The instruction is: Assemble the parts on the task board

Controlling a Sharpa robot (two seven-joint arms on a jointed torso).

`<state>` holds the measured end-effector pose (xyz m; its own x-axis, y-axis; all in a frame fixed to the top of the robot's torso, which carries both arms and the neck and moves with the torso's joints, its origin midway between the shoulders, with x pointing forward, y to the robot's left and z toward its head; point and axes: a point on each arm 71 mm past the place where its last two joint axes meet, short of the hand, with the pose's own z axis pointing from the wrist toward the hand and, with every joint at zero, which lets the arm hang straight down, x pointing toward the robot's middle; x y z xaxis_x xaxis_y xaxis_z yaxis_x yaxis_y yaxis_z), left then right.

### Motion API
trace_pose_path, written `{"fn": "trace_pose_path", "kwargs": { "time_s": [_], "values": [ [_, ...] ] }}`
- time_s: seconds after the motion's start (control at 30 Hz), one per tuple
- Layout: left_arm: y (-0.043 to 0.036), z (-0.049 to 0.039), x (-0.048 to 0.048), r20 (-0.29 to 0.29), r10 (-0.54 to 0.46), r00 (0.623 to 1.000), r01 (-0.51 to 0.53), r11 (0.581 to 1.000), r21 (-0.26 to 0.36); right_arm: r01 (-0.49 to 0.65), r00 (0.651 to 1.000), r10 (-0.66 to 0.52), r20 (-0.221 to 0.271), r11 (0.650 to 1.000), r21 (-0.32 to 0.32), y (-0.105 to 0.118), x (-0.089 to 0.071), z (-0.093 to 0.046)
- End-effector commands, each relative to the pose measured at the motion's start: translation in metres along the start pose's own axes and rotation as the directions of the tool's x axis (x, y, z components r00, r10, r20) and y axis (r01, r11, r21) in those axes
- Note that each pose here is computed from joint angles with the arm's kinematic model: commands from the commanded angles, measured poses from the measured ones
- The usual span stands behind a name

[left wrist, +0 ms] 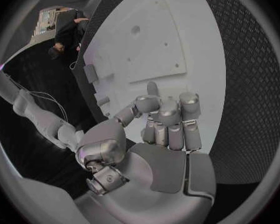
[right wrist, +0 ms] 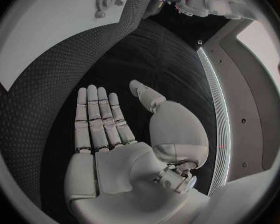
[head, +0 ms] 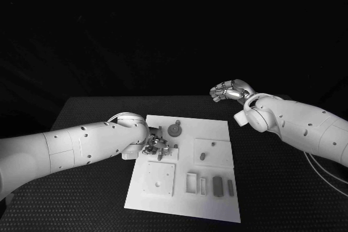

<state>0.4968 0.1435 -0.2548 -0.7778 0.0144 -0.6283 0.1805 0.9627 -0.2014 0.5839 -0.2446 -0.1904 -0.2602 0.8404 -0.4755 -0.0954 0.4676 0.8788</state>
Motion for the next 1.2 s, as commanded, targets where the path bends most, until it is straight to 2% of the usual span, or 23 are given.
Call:
{"fn": "trace_pose_path", "kwargs": {
  "time_s": [0.03,0.33,0.83,1.2],
  "values": [
    [-0.0031,0.0021,0.0079,-0.04,0.006,0.999,-0.006,1.0,0.011,0.001,1.0,-0.001,-0.016,1.0,-0.007,0.0005,0.0013,0.0],
    [-0.003,0.0021,0.0076,-0.036,0.003,0.999,-0.003,1.0,0.01,0.001,1.0,-0.001,-0.016,1.0,-0.007,0.0004,0.0013,-0.0001],
    [0.0035,0.0005,0.0051,-0.015,-0.013,1.0,0.013,1.0,-0.003,0.002,1.0,-0.002,-0.012,1.0,-0.004,-0.0008,0.0003,-0.0006],
    [0.0055,-0.0021,0.0008,0.02,-0.035,0.999,0.035,0.999,0.003,0.002,1.0,-0.002,-0.012,1.0,-0.002,-0.002,0.0004,-0.0012]
  ]
}}
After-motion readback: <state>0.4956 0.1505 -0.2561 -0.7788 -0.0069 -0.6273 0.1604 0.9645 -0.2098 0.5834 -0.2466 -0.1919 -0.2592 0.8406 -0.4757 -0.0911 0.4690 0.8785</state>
